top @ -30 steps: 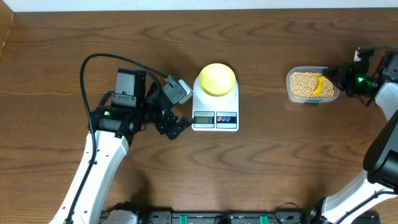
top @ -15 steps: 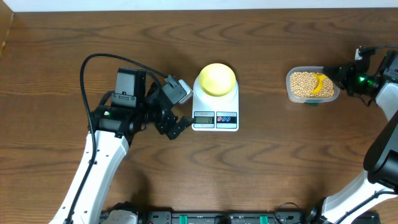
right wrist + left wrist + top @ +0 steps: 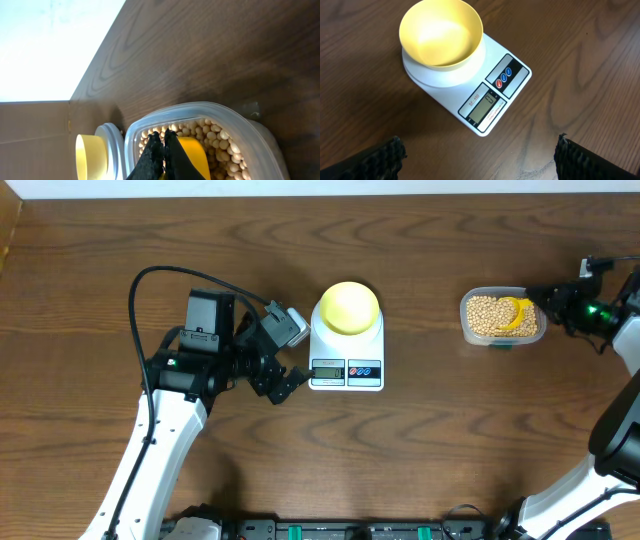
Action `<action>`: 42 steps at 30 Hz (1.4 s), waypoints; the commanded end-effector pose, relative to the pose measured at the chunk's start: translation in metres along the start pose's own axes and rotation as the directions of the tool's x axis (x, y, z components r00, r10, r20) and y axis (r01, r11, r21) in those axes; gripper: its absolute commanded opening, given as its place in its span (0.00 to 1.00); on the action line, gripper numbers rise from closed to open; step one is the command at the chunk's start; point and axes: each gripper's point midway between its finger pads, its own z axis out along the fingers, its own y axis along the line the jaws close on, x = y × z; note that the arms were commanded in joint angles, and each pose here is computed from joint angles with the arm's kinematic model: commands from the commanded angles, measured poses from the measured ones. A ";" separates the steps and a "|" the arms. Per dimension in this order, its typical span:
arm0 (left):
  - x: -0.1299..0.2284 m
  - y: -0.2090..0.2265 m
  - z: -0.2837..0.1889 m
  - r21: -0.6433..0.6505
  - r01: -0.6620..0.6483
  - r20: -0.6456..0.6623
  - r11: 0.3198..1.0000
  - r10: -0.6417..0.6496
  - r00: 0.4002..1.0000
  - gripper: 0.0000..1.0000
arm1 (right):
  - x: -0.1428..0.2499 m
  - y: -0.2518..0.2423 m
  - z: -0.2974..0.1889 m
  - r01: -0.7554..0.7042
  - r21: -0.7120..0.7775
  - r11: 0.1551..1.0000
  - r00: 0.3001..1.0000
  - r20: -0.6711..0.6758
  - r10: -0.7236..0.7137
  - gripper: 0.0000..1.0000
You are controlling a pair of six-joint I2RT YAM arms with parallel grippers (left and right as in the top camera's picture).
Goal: Scoop item into bowl and weigh 50g on scale
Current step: 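Tilt and lift the filled scoop out of the tub with the right gripper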
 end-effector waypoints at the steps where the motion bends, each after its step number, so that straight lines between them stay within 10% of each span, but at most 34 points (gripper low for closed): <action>1: 0.003 -0.002 0.002 0.018 -0.004 -0.003 1.000 0.004 1.000 0.98 | 0.005 0.000 -0.001 -0.046 -0.061 0.997 0.999 -0.024 0.044 0.01; 42: 0.003 -0.002 0.002 0.018 -0.005 -0.003 1.000 0.005 1.000 0.98 | -0.005 0.020 -0.015 -0.206 -0.202 0.957 0.979 -0.045 0.201 0.01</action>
